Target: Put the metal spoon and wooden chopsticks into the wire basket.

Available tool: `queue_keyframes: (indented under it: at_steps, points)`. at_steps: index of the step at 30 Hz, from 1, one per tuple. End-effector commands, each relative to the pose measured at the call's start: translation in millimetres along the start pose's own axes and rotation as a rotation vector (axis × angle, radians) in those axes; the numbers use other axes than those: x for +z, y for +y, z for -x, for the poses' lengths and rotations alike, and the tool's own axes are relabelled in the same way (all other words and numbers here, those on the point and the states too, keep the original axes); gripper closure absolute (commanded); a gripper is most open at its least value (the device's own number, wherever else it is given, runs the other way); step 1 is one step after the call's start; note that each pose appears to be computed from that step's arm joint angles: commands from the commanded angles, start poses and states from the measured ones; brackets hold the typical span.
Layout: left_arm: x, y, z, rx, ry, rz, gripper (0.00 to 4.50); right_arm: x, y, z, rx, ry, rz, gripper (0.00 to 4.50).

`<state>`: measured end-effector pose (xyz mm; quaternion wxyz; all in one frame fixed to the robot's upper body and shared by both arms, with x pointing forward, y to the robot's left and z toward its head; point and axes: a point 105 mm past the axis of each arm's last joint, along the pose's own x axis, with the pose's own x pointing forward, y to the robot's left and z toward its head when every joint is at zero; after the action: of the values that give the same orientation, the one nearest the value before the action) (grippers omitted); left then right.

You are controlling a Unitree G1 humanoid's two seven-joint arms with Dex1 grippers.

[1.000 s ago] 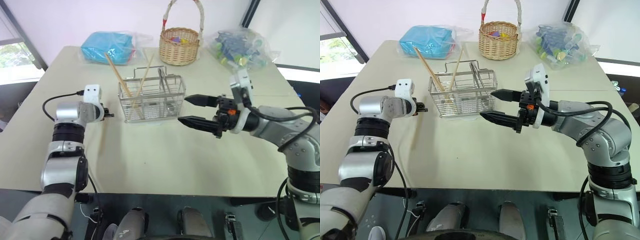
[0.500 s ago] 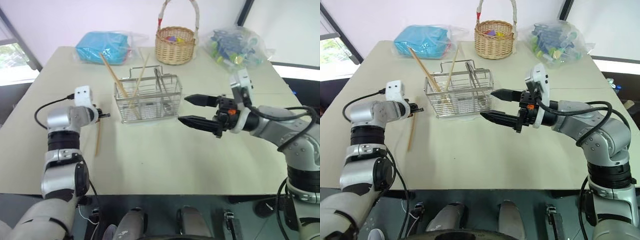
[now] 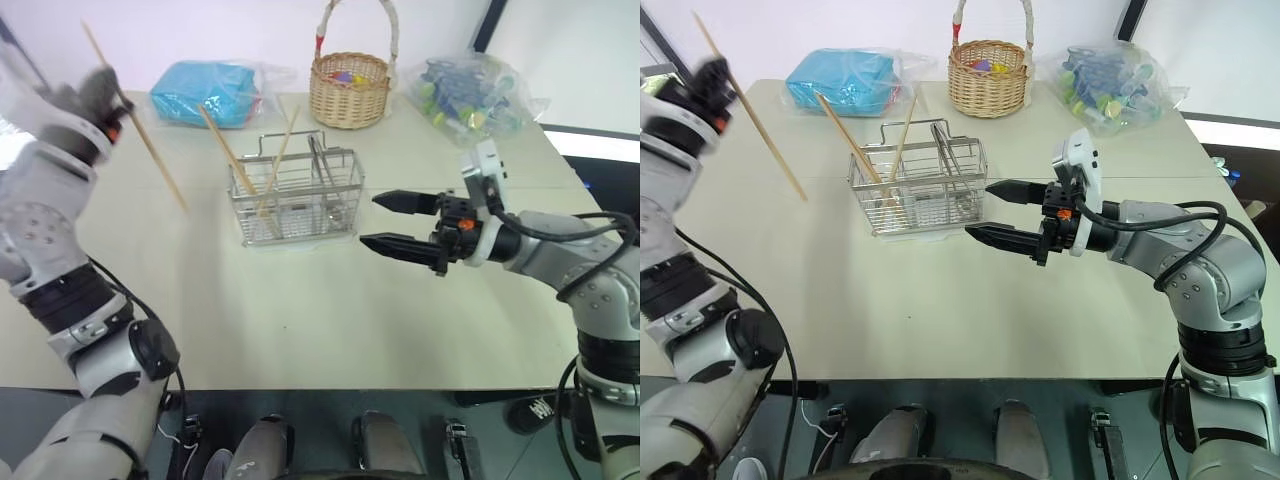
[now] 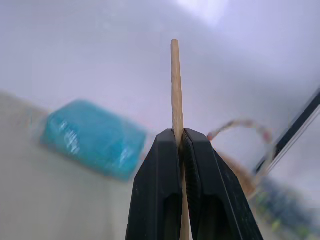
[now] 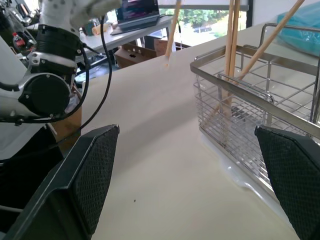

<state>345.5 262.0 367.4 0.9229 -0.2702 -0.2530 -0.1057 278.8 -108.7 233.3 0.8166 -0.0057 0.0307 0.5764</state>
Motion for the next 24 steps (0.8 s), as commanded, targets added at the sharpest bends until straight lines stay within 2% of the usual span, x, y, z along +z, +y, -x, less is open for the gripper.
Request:
queue_keyframes:
  at_steps: [1,3,7,9,16,24]
  points:
    - [33.3,-46.9,-0.8,-0.172,-0.131,0.046,4.47,8.2,1.0,3.5,0.0,-0.018,0.035,0.0]
    - [22.7,-67.3,-5.2,-0.228,-0.107,0.006,4.47,8.4,1.7,2.2,0.002,-0.025,0.039,0.0]
    - [-6.0,-83.6,-10.4,-0.283,-0.032,-0.076,4.47,10.0,2.2,0.4,-0.006,-0.043,0.046,0.0]
    - [-22.6,-85.0,-13.8,-0.299,0.003,-0.136,4.47,11.5,3.1,1.4,-0.012,-0.053,0.046,0.0]
    - [-57.8,-83.4,-17.8,-0.343,0.049,-0.305,4.47,13.7,5.4,3.1,-0.032,-0.068,0.047,0.0]
    - [-93.0,-75.6,-15.8,-0.35,0.1,-0.356,4.47,14.9,10.0,1.7,-0.041,-0.085,0.044,0.0]
